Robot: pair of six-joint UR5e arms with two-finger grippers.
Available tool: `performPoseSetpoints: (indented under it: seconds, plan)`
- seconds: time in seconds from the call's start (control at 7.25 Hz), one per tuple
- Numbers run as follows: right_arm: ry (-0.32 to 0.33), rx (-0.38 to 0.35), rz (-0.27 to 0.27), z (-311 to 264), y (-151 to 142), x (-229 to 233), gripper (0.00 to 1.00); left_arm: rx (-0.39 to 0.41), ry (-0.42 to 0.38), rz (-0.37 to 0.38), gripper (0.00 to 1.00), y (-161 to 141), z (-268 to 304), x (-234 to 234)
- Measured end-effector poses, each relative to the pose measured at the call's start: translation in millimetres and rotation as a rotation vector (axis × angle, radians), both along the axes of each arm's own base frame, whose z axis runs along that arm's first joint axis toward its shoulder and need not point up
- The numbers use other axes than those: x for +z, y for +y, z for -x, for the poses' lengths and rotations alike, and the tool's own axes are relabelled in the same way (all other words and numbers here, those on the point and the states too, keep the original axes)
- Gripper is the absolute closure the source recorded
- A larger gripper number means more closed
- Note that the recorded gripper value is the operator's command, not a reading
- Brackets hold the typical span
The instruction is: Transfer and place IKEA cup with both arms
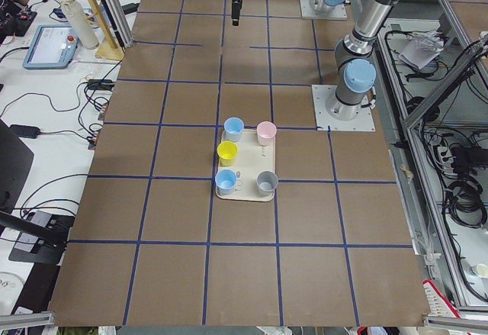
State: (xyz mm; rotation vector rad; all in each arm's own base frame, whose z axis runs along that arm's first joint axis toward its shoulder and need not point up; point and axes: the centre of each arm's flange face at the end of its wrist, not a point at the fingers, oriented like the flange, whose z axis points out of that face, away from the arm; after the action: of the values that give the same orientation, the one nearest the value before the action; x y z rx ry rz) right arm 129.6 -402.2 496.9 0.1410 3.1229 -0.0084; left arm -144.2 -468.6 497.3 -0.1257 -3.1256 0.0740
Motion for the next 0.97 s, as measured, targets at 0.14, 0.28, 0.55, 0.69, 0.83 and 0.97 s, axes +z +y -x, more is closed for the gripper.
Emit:
performPoseSetpoints:
  seconds: [0.14,0.28,0.55,0.69,0.83,0.97]
  plan:
    - [0.0,-0.002,0.003,1.1,-1.2,0.0,0.0,0.001,0.0,-0.002,0.0,-0.9,-0.1,-1.3]
    - [-0.001,-0.013,0.007,6.7,-4.3,-0.3,0.0,0.001,0.0,-0.003,0.0,-1.0,-0.2,-1.9]
    - [-0.007,-0.033,-0.005,43.3,-22.0,-8.7,0.0,0.002,0.002,-0.001,0.0,-1.9,-0.5,-0.9]
    - [-0.011,-0.016,-0.015,71.8,-36.7,-18.2,0.0,0.002,0.003,-0.003,0.0,-1.8,-0.4,-1.8]
    - [-0.011,0.016,-0.009,102.9,-53.3,-28.8,0.0,0.002,0.003,-0.003,0.0,-1.5,-0.4,-2.1]
    - [-0.008,0.059,0.006,132.9,-68.7,-39.1,0.0,0.002,0.003,-0.004,0.0,-1.4,-0.5,-2.4]
